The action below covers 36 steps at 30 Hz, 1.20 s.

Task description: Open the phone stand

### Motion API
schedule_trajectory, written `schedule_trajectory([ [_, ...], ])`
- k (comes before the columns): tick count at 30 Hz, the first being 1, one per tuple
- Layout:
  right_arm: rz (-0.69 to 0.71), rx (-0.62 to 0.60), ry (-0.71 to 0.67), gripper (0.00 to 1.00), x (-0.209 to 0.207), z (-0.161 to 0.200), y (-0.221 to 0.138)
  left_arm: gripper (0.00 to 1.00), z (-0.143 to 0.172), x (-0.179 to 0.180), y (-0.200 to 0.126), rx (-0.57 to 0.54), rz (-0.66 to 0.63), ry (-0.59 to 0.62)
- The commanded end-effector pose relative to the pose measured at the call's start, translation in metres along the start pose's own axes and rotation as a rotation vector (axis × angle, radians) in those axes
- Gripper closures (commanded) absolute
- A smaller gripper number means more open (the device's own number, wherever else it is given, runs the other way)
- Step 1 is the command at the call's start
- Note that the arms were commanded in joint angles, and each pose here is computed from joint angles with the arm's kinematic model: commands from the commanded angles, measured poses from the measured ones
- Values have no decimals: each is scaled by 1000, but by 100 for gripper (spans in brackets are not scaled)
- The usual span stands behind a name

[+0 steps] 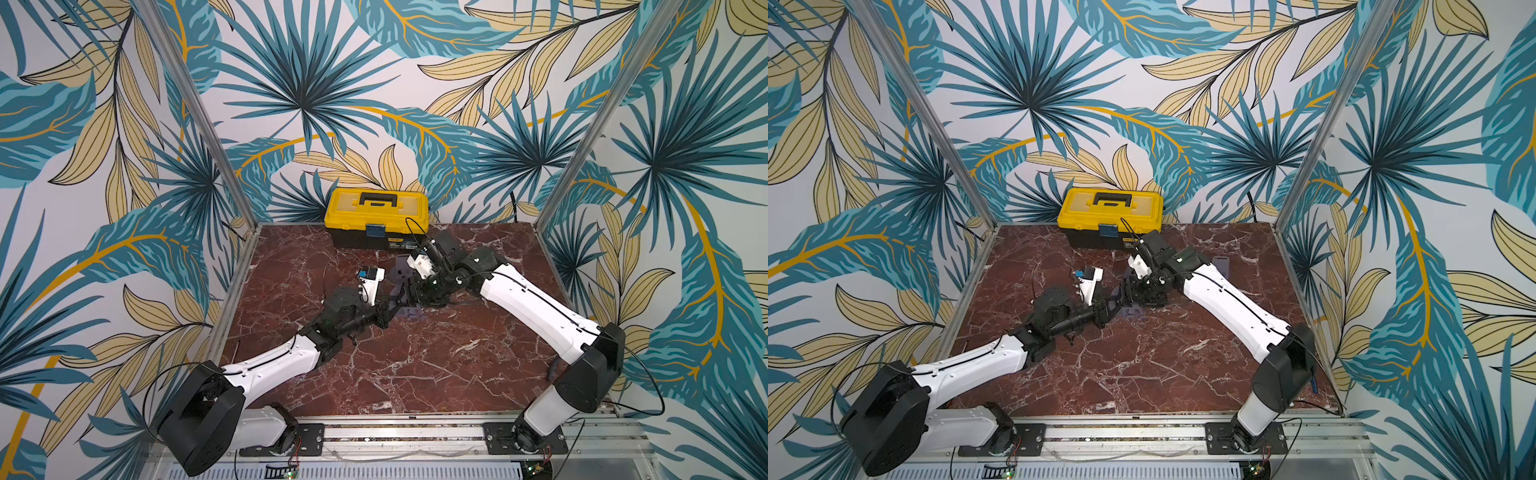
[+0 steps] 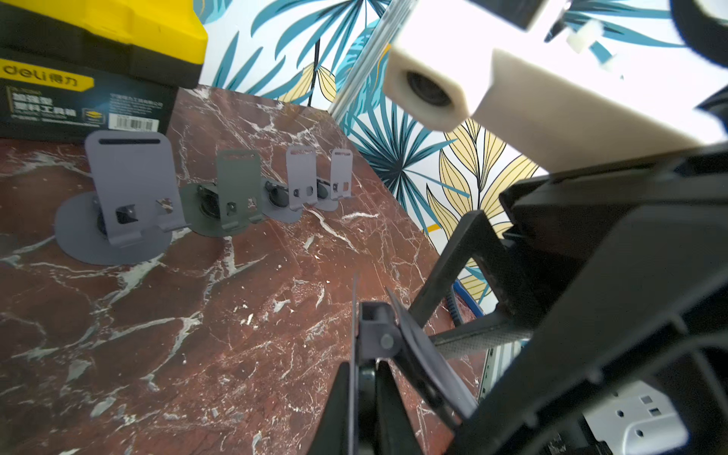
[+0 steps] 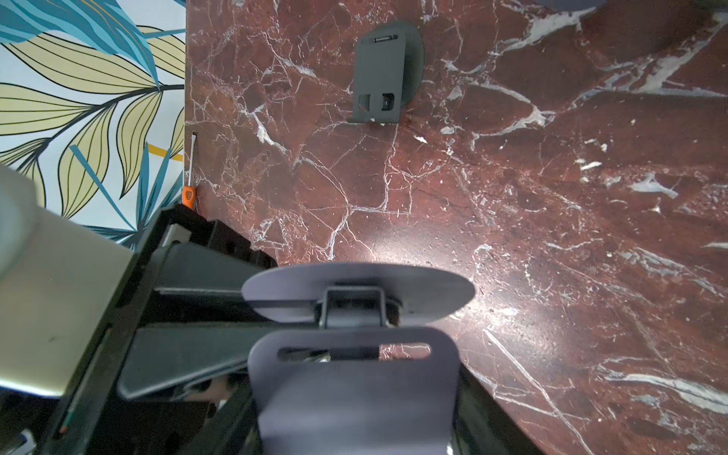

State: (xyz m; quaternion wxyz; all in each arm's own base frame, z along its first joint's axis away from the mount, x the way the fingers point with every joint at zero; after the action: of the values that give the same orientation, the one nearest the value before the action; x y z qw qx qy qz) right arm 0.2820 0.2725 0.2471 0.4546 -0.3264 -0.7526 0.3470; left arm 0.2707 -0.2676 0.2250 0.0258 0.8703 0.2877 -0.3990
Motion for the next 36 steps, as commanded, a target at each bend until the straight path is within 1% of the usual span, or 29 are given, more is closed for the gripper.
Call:
schedule_trajectory([
  [1,2,-157,5,27,2,-26,-6,100,-5,-28,-7,-13,108,45],
  [7,24,-198,22,22,-3,-31,-6,100,-6,-30,-9,-18,114,51],
  [13,18,-261,13,21,-2,-41,-17,100,-3,-25,-7,-8,102,44],
  [17,7,-276,8,21,0,-44,-22,100,-1,-23,-4,3,99,35],
  [26,-1,-265,0,20,-1,-46,-18,100,0,-23,-4,5,99,28],
  [30,-24,-264,-8,18,2,-48,-17,100,0,-23,-4,5,99,30],
  [36,-71,-233,-24,18,8,-44,-13,100,-2,-24,-3,2,102,33],
])
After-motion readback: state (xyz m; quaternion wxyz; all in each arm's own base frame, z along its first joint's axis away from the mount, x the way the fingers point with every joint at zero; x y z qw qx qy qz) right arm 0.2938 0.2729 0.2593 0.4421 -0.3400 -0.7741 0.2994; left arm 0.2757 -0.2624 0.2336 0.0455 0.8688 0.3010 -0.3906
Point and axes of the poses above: each gripper's point midway between its finger pads, its own y axis out along the fingers, its own x axis along the line the jaws close on, z = x × y, the point moved 3 cm from there along -y, back along the fingers, and after that the axes turned 8 degrees about -y, right-handed, at the moved point
